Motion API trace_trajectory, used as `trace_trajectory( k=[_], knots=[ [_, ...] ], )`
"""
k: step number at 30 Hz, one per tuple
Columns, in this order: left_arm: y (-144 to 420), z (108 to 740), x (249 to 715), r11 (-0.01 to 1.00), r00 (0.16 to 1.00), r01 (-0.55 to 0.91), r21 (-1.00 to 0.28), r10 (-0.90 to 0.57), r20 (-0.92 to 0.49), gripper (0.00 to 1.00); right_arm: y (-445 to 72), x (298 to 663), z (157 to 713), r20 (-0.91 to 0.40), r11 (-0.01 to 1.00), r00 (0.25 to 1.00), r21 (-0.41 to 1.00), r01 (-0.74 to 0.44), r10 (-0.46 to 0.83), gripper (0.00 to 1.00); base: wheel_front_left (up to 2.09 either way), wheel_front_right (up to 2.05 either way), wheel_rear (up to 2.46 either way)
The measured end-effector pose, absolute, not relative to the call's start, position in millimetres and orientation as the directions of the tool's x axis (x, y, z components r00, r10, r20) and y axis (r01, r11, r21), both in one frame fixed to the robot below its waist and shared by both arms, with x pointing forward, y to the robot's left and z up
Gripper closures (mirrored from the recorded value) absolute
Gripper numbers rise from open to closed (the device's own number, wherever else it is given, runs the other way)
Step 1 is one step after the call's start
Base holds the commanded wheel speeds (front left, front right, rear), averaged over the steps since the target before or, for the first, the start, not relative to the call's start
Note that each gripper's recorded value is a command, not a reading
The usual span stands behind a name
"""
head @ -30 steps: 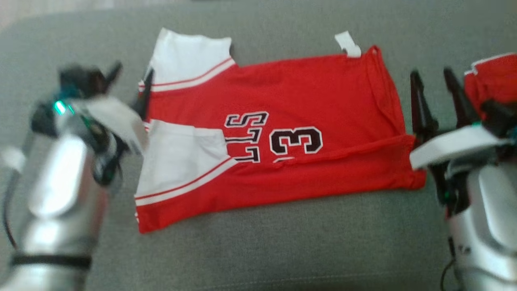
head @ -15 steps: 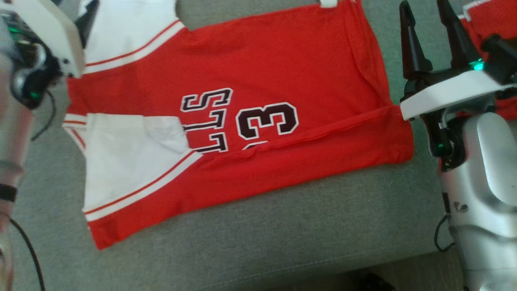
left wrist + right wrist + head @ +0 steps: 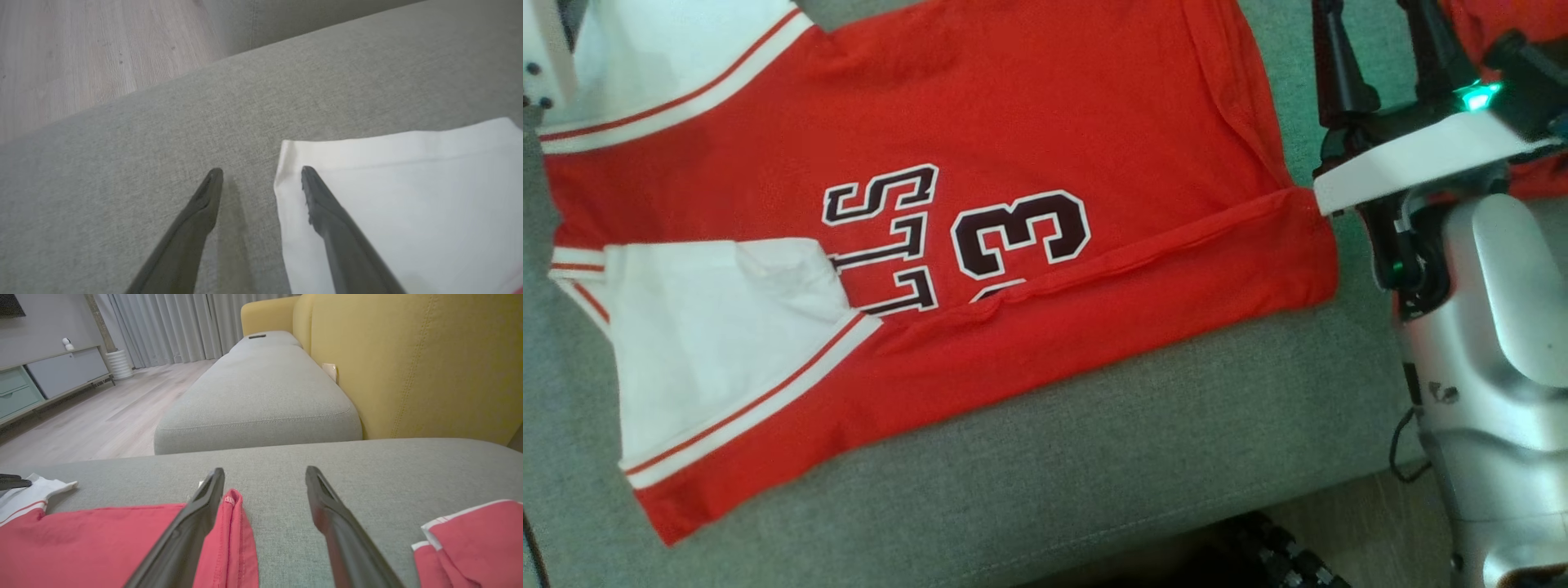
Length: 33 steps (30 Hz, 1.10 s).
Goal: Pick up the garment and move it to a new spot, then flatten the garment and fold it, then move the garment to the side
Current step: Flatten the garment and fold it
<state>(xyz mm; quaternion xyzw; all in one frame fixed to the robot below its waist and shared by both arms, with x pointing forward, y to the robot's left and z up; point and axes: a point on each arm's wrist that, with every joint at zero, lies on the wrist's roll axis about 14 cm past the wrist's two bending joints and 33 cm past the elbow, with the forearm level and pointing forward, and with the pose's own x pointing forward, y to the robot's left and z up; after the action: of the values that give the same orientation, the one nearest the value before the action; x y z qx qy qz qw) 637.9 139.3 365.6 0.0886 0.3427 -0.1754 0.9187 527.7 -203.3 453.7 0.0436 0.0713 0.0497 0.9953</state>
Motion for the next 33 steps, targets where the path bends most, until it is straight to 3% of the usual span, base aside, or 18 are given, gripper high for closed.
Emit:
trace_trajectory(
  k=[16,17,18,22,33],
  knots=[
    [127.7,352.5,643.7,0.918,0.647,0.397,0.005,-0.276,-0.711,0.00,-211.5,526.4,439.0,-0.169,0.993,0.982,0.089,-0.072,0.086,0.00,0.00,0.00,0.00],
    [127.3,352.0,642.1,0.918,0.639,0.397,-0.001,-0.277,-0.718,0.06,-211.4,526.3,438.4,-0.171,0.993,0.982,0.089,-0.071,0.086,0.00,0.00,0.00,0.00],
    [126.6,351.6,640.3,0.918,0.631,0.397,-0.009,-0.280,-0.724,0.99,-211.1,526.4,438.3,-0.172,0.993,0.981,0.090,-0.072,0.087,0.00,0.00,0.00,0.00],
    [123.0,355.7,636.4,0.913,0.627,0.407,-0.026,-0.300,-0.719,1.00,-208.4,529.4,439.1,-0.167,0.993,0.982,0.094,-0.078,0.093,0.00,0.00,0.00,0.00],
    [107.2,413.3,623.4,0.894,0.755,0.446,-0.032,-0.396,-0.522,1.00,-192.0,543.9,439.4,-0.250,0.985,0.953,0.066,-0.159,0.170,0.00,0.00,0.00,0.00]
  ],
)
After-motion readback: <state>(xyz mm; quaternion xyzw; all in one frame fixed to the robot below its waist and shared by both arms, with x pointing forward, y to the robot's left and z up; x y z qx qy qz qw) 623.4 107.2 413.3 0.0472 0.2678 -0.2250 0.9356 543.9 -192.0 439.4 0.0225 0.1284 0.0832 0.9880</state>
